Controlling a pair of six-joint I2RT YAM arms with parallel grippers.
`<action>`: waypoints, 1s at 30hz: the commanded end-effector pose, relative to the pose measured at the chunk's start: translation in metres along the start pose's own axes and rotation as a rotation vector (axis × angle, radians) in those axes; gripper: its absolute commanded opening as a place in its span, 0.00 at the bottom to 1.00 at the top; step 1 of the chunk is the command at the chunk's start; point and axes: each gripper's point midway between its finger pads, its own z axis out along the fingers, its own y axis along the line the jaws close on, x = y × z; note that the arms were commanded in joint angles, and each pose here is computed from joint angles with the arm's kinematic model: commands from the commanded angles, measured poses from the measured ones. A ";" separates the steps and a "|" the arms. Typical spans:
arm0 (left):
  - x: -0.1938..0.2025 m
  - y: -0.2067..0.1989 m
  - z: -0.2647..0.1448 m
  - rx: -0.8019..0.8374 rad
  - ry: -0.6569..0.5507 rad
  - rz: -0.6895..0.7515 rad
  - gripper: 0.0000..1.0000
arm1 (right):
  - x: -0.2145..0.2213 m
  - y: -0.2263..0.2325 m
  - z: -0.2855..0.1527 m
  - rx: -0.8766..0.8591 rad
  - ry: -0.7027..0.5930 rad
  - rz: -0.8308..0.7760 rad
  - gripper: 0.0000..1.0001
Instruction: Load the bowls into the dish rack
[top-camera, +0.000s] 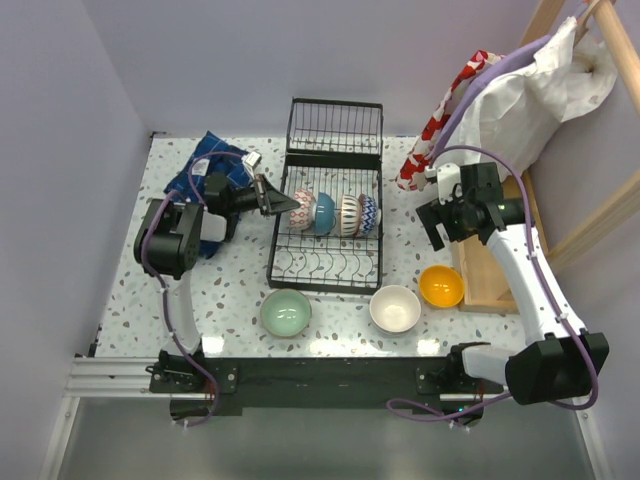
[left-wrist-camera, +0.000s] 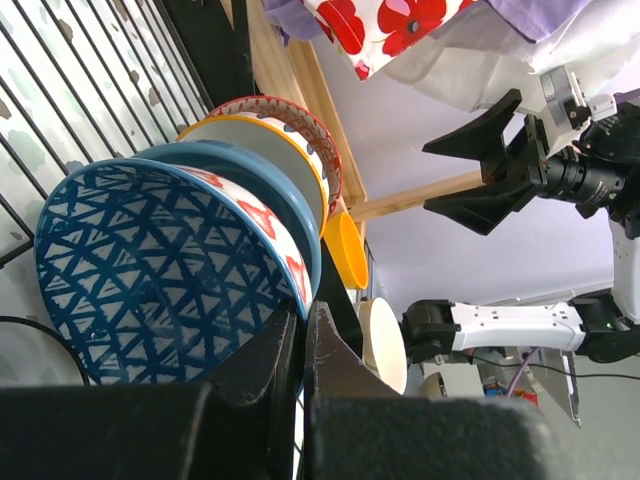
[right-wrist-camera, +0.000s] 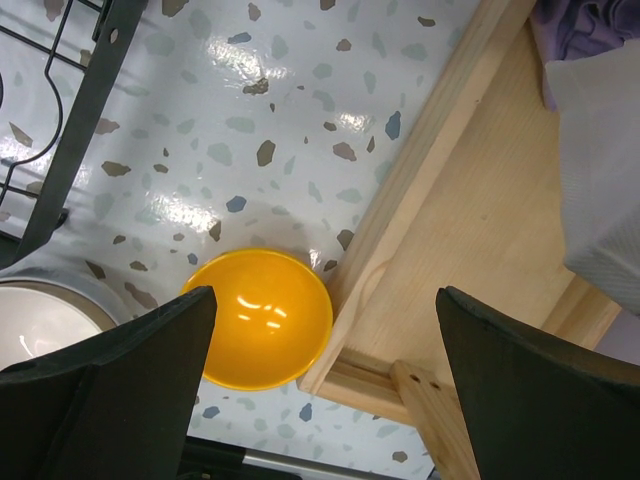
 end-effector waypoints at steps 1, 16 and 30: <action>-0.008 0.007 0.000 -0.030 -0.003 0.034 0.00 | -0.013 -0.007 -0.009 0.027 -0.057 -0.009 0.96; -0.007 0.014 -0.014 -0.131 -0.005 0.067 0.41 | -0.008 -0.003 -0.013 0.025 -0.088 0.000 0.96; -0.027 -0.020 -0.015 -0.090 -0.028 0.206 0.54 | -0.004 -0.001 -0.017 0.030 -0.104 0.006 0.96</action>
